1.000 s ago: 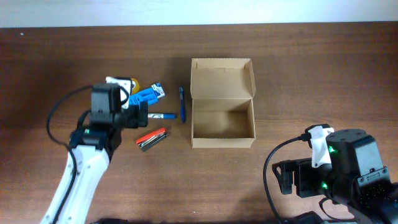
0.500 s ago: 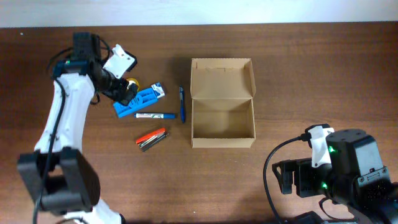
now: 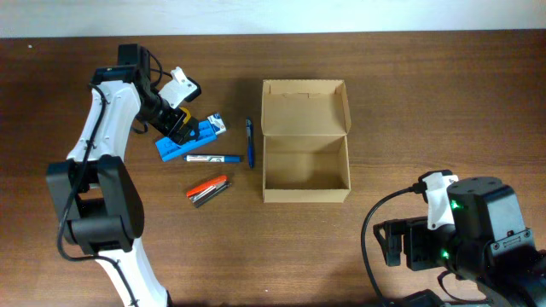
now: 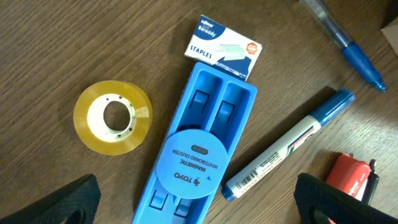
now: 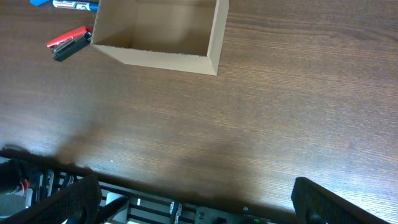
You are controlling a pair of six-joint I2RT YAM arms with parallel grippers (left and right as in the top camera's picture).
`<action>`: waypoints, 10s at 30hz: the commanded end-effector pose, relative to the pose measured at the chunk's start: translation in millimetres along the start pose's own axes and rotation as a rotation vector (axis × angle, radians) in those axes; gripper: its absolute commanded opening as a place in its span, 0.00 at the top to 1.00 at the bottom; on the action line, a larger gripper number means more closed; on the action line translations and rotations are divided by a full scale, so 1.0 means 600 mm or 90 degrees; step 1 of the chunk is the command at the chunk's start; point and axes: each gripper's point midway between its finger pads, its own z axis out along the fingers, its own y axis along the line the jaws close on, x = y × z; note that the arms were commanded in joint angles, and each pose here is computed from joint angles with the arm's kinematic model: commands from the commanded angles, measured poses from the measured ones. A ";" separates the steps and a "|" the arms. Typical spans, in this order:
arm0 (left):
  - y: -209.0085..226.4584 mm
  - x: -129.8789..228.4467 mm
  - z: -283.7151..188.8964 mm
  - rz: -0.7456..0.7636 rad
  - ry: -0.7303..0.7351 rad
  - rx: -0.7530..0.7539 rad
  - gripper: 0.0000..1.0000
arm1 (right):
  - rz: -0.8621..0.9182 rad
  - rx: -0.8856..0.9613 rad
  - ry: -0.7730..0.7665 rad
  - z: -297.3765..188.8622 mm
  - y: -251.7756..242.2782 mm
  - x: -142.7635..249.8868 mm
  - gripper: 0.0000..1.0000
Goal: Pack container
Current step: 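Reach the left gripper to the blue staple holder, then grasp the blue staple holder with the left gripper and lift, then carry the blue holder into the box and release it, then move the left gripper to the white staples box and grasp it, then carry the staples box into the cardboard box and release it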
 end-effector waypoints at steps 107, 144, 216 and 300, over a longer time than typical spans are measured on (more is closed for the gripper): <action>-0.508 -0.124 0.085 0.500 0.143 0.195 0.66 | -0.007 -0.007 -0.009 -0.005 0.004 -0.003 0.01; -0.501 -0.181 0.017 0.509 0.113 0.116 0.42 | -0.007 -0.007 -0.009 -0.005 0.004 -0.003 0.01; -0.046 -0.109 0.163 -0.857 0.085 -0.226 0.23 | -0.007 -0.007 -0.009 -0.005 0.004 -0.003 0.01; -0.612 -0.193 0.102 -0.395 0.150 -0.043 0.86 | -0.007 -0.007 -0.009 -0.005 0.004 -0.003 0.01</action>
